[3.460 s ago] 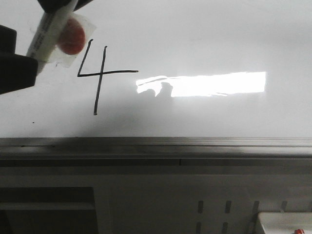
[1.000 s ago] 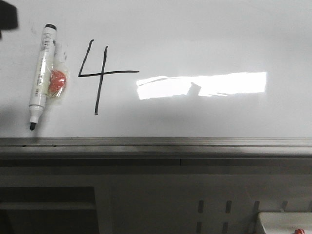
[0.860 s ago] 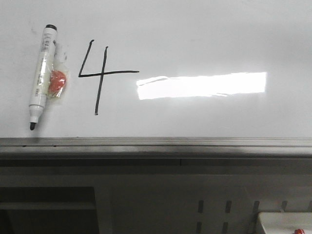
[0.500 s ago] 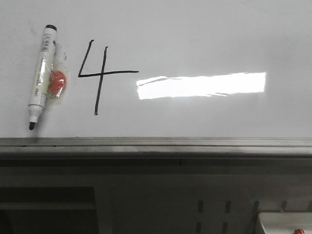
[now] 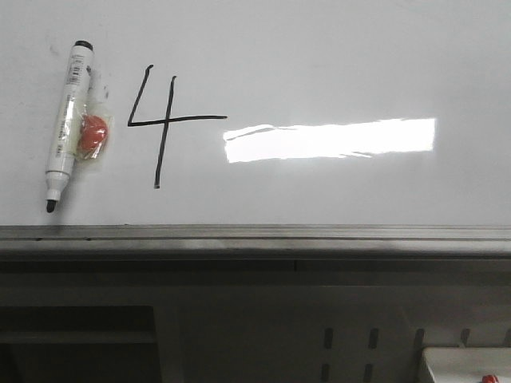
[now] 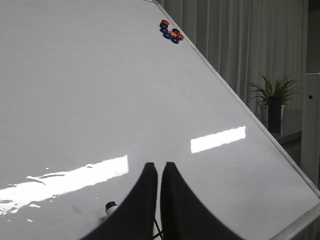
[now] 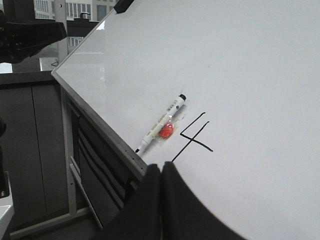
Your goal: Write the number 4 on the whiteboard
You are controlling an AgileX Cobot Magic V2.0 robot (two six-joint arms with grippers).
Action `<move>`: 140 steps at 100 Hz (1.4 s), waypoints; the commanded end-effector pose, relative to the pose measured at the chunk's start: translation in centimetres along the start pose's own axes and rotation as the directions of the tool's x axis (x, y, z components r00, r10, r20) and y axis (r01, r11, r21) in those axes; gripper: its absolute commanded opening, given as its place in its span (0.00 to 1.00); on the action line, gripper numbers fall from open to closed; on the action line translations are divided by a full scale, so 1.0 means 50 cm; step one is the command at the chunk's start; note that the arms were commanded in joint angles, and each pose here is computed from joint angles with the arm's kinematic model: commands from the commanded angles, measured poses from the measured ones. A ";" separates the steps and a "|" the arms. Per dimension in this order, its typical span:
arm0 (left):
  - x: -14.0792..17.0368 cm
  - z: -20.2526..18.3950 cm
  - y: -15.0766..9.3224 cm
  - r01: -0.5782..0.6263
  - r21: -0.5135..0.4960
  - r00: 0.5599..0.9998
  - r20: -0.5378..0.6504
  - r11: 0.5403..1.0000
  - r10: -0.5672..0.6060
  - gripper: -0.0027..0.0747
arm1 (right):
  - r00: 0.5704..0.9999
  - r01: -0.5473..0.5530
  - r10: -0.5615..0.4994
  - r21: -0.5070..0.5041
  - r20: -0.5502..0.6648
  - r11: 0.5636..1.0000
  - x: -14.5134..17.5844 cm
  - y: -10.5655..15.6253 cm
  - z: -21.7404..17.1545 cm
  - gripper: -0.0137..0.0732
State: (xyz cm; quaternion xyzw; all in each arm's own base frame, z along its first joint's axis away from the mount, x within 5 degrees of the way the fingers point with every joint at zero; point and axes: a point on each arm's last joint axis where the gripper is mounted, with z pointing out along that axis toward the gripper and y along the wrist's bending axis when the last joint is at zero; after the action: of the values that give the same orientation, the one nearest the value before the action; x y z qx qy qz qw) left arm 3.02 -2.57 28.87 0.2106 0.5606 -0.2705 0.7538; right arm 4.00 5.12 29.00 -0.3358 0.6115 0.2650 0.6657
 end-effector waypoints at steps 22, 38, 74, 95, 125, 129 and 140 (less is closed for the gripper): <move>-0.028 0.002 0.001 -0.156 -0.028 0.985 0.077 0.987 0.157 0.01 | 0.996 0.012 -0.016 0.047 0.087 0.999 -0.028 -0.009 -0.002 0.08; -0.001 -0.001 0.013 -0.127 -0.163 0.991 0.028 0.979 0.133 0.01 | 0.996 0.012 -0.016 0.047 0.087 0.999 -0.028 -0.009 -0.002 0.08; 0.141 -0.032 0.057 -0.218 -0.521 0.969 -0.214 0.825 0.121 0.01 | 0.996 0.012 -0.016 0.047 0.087 0.999 -0.028 -0.009 -0.002 0.08; 0.202 -0.048 0.061 -0.146 -0.560 0.931 -0.356 0.816 -0.078 0.01 | 0.996 0.012 -0.016 0.047 0.087 0.999 -0.029 -0.009 -0.002 0.08; 0.221 -0.055 0.058 -0.127 -0.562 0.890 -0.428 0.818 -0.155 0.01 | 0.996 0.012 -0.016 0.047 0.087 0.999 -0.029 -0.009 -0.002 0.08; 0.221 -0.055 0.058 -0.127 -0.562 0.890 -0.428 0.818 -0.155 0.01 | 0.996 0.012 -0.016 0.047 0.087 0.999 -0.029 -0.009 -0.002 0.08; 0.221 -0.055 0.058 -0.127 -0.562 0.890 -0.428 0.818 -0.155 0.01 | 0.996 0.012 -0.016 0.047 0.087 0.999 -0.029 -0.009 -0.002 0.08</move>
State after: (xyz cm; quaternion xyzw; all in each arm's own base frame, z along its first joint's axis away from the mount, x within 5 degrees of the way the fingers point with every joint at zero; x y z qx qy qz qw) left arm 5.32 -0.54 18.15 0.0355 0.7886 -0.0293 0.6132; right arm 4.01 5.12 29.00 -0.3353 0.6112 0.2650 0.6661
